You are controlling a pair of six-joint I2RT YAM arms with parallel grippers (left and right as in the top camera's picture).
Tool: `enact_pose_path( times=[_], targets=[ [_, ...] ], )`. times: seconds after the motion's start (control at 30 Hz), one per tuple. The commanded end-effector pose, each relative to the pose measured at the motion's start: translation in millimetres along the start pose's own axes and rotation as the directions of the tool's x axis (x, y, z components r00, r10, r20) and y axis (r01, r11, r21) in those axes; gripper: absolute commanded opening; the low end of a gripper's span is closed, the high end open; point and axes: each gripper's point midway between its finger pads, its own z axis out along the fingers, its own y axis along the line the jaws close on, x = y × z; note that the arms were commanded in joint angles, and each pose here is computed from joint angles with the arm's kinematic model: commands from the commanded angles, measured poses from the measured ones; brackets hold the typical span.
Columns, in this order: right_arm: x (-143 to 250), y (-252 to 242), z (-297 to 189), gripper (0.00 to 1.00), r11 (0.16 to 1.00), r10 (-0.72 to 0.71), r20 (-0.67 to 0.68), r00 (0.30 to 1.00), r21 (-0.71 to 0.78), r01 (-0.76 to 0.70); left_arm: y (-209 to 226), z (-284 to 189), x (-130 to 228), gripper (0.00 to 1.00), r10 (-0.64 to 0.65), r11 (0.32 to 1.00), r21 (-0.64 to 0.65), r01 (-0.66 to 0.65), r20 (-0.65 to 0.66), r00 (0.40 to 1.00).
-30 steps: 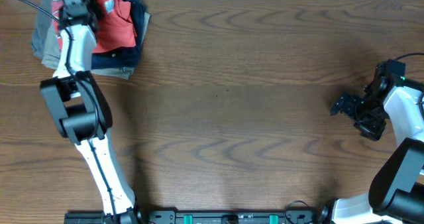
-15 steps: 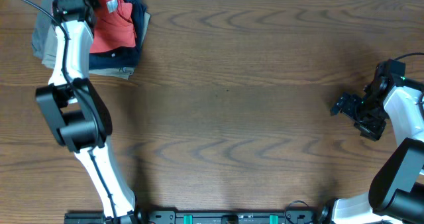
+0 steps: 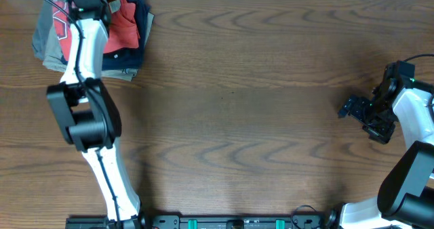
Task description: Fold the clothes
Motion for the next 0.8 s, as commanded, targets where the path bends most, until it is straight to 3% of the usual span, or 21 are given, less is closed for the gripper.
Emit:
enact_pose_path(
  times=[0.0,0.17,0.4,0.57,0.63,0.67,0.77],
  targets=[
    [-4,1,-3,0.99,1.0,-0.005,0.011,1.0,-0.005,0.005,-4,28,47,0.07,0.028,0.999,0.046,-0.024,-0.092,0.995],
    [-4,1,-3,0.99,1.0,-0.005,0.012,1.0,-0.005,0.005,-2,40,71,0.1,0.067,0.997,0.049,-0.061,-0.134,0.989],
    [-4,1,-3,0.99,1.0,-0.005,0.011,1.0,-0.005,0.005,-7,1,17,0.16,0.061,0.996,0.062,-0.056,-0.067,0.996],
    [-4,1,-3,0.99,1.0,-0.005,0.012,1.0,-0.005,0.005,-6,-60,-37,0.5,0.052,0.996,0.07,-0.05,-0.032,0.998],
    [-4,1,-3,0.99,1.0,-0.005,0.012,1.0,-0.005,0.005,-3,-91,-53,0.76,0.053,0.996,0.069,-0.05,-0.037,0.998],
    [-4,1,-3,0.99,1.0,-0.005,0.011,1.0,-0.005,0.005,0,-106,-59,0.95,0.055,0.996,0.068,-0.052,-0.044,0.998],
    [-4,1,-3,0.99,1.0,-0.005,0.012,1.0,-0.005,0.005,8,-159,-72,0.98,0.047,0.997,0.067,-0.042,-0.077,0.996]
  ],
)
